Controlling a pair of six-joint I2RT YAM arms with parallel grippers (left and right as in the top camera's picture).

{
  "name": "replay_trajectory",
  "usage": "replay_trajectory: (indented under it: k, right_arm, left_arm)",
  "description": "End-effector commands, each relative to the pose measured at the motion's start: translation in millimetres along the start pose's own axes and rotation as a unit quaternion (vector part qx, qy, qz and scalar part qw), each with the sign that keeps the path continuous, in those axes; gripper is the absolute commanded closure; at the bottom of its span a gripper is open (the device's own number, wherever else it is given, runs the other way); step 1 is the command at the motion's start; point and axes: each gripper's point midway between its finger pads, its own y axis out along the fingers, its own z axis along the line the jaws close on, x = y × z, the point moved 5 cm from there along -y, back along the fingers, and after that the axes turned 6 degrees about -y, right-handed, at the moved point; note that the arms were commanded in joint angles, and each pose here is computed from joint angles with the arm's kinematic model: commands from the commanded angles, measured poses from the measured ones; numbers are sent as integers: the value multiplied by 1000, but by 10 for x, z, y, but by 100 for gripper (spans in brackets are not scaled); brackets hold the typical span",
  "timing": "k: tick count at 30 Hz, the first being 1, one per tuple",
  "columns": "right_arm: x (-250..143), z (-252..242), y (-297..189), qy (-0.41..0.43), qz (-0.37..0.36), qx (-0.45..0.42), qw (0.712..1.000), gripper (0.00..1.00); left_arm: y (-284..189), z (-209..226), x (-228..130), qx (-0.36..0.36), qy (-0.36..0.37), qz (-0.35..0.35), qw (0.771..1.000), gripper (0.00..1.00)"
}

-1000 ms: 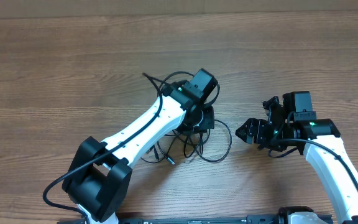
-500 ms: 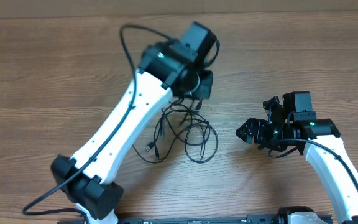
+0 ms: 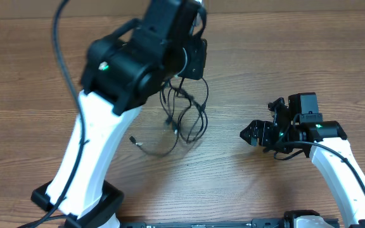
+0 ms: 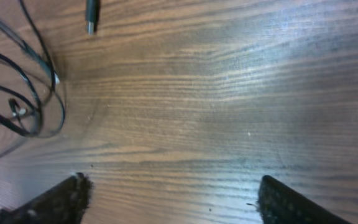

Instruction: Untangle cables

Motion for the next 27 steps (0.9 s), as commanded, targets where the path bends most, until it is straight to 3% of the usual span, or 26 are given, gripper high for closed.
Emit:
replay_trajectory:
  k: [1,6,9,20,22,27]
  right_arm:
    - [72,117,-31,-28,-18,38,999,11]
    - [139,548,-147,-131,-47,211,968,9]
    - [192,666,-211,-159,-66,257,951,9]
    - [221,925,-177,-224,-83,279,930,12]
    - [214,942,-135,-225,-79,264,935,17]
    - [258,988,-25,-196,-76,235,949,18]
  left_arm:
    - [-524,-71,150,-50,9,-70,996,96]
    - [-514,-184,102,-94,13,-49,994,96]
    - [-457,-225,63,-109,14,-30,993,96]
    - [-473,-364,79,-159,20,-26,987,96]
    - [-490,-412,89,-177,22,-26,984,96]
    - [-533,-512,104,-216,21,-24,976,96]
